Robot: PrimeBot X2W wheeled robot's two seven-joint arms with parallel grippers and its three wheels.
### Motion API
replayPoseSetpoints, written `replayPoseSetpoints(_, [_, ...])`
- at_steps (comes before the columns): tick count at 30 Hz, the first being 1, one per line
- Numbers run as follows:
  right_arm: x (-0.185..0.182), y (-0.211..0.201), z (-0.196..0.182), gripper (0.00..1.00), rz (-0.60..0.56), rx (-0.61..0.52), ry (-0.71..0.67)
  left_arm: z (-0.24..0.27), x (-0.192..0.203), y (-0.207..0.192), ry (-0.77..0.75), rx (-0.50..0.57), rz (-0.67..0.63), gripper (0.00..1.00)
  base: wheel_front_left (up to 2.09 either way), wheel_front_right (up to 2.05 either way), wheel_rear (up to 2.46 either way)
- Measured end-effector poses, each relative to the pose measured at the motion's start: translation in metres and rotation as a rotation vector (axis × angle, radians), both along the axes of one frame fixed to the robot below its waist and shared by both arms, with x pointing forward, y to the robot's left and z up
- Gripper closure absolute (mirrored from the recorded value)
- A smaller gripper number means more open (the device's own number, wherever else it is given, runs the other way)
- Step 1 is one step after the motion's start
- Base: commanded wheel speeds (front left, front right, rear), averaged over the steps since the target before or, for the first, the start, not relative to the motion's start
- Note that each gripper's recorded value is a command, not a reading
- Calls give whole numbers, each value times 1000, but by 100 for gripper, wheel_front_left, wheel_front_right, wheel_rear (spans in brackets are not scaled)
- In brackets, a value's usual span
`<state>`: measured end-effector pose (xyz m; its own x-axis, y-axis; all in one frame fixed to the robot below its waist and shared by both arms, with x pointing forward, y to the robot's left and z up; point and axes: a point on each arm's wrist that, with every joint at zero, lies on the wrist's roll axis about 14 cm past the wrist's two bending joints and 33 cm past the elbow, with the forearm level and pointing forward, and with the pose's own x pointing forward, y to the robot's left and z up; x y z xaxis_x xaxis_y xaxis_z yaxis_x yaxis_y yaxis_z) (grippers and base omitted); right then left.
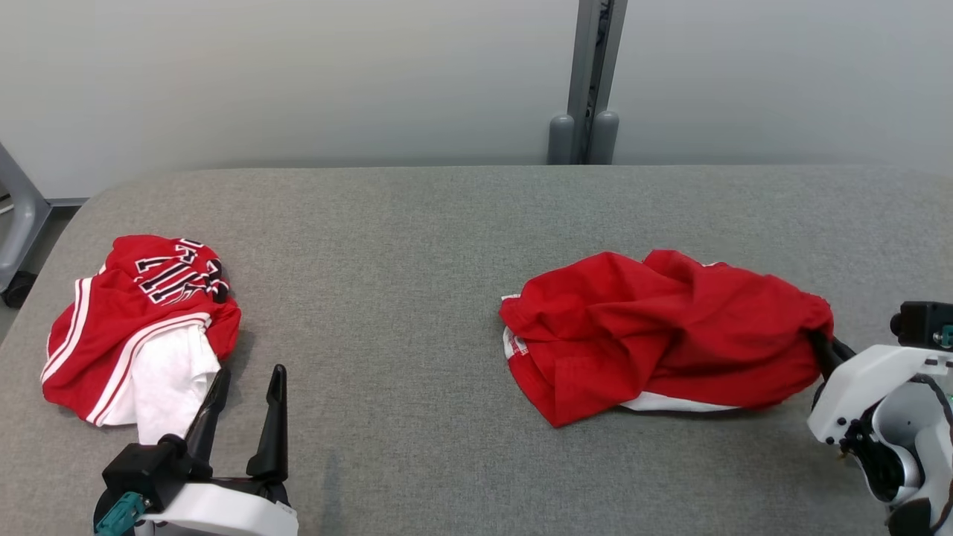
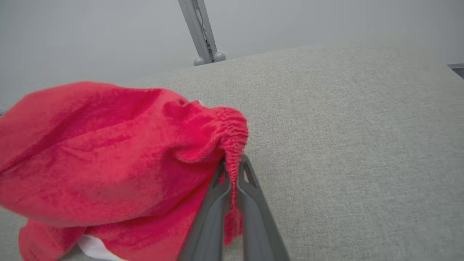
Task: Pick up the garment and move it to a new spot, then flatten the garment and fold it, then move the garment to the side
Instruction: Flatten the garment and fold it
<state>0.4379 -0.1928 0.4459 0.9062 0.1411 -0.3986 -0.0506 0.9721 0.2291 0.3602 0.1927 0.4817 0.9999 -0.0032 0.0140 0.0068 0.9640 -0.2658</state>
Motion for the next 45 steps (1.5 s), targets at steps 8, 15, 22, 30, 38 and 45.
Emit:
replayPoseSetpoints(8, [-23,-16,-27,64,-59,-26,94,-3,6,-10,8,-2,-31,0,0,0,0])
replayPoseSetpoints(15, [-40,-18,-43,0,-77,-31,139,-1,8,-16,4,-4,-51,0,0,0,0])
replayPoseSetpoints(22, [-40,-9,-26,0,-80,3,51,0,11,-28,-2,-2,-91,0,0,0,0])
replayPoseSetpoints(30, [-41,-6,11,0,-87,19,-134,14,21,-47,-43,10,-159,0,0,0,0])
replayPoseSetpoints(38, [-50,-6,25,0,-104,28,-210,4,23,-75,-13,1,-254,0,0,0,0])
replayPoseSetpoints(45, [-59,-14,30,0,-136,28,-246,-29,14,-143,195,-21,-526,0,0,0,0])
